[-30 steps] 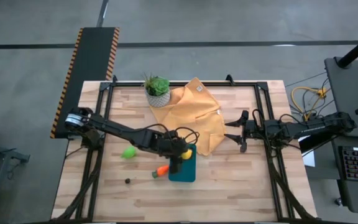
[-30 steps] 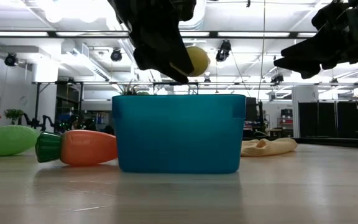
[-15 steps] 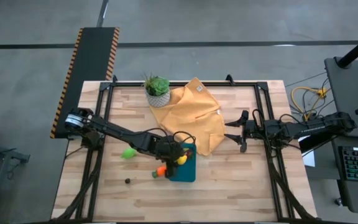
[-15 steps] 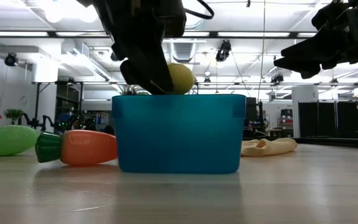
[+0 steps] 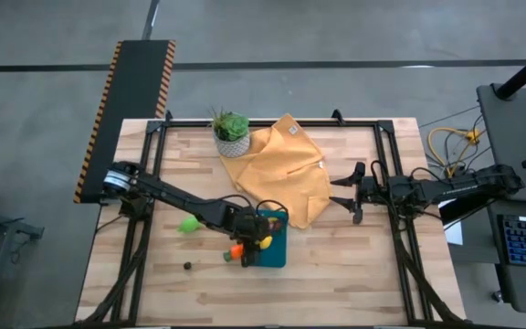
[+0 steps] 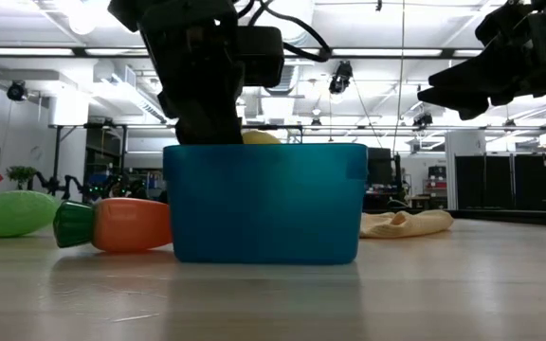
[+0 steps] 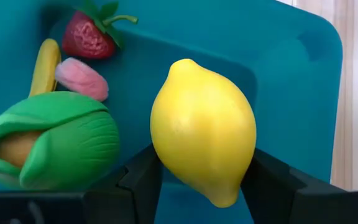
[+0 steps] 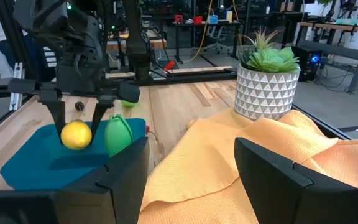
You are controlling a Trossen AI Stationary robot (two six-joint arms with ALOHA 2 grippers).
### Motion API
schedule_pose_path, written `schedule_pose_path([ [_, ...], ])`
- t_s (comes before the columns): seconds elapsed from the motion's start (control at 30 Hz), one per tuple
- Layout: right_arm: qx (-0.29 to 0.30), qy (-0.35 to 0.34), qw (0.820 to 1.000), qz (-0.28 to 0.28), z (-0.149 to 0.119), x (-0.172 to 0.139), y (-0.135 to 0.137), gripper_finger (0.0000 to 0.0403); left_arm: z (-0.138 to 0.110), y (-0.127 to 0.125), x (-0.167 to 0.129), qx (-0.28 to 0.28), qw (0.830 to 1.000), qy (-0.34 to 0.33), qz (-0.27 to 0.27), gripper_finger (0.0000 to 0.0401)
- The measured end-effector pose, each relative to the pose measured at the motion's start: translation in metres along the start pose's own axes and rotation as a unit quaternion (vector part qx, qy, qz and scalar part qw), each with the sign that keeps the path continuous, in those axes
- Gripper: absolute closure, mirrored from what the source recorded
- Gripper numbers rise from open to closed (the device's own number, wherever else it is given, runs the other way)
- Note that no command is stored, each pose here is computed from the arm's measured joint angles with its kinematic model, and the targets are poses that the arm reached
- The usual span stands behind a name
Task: Pick and placing Produce into tupperware
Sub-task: Put the lemon into the bin, then put the red cherry into the bin
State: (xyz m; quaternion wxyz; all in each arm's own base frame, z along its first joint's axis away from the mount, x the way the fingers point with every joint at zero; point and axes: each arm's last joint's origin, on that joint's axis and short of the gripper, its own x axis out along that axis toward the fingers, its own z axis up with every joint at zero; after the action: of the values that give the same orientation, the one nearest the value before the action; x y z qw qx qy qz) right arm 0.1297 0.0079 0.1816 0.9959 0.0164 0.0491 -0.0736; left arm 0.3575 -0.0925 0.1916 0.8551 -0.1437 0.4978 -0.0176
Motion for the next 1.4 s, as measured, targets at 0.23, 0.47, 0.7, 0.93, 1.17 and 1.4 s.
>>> schedule_pose_path([
  [0.23,0.000,0.000,1.000,0.000,0.0000,0.0000,0.0000,0.0175,0.0002,0.0001,-0.0001,0.003,1.000,0.001,-0.002,0.0225],
  [0.47,0.000,0.000,1.000,0.000,0.0000,0.0000,0.0000,0.0175,-0.0001,-0.0002,0.0000,0.004,1.000,0.004,-0.008,0.0225],
  [0.7,0.000,0.000,1.000,0.000,-0.0001,0.0000,0.0000,0.0175,-0.0002,-0.0004,0.0000,0.004,1.000,0.006,-0.014,0.0225],
  [0.93,0.000,0.002,1.000,0.000,-0.0004,0.0000,0.0000,0.0175,-0.0002,-0.0005,-0.0001,0.004,1.000,0.006,-0.014,0.0225],
  [1.17,-0.002,0.007,1.000,0.000,-0.0015,0.0000,-0.0001,0.0175,-0.0002,-0.0005,-0.0002,0.004,1.000,0.006,-0.014,0.0203],
  [1.4,-0.002,0.007,1.000,0.000,-0.0015,0.0000,-0.0001,0.0175,0.0000,-0.0006,-0.0004,0.005,1.000,0.006,-0.015,0.0168],
])
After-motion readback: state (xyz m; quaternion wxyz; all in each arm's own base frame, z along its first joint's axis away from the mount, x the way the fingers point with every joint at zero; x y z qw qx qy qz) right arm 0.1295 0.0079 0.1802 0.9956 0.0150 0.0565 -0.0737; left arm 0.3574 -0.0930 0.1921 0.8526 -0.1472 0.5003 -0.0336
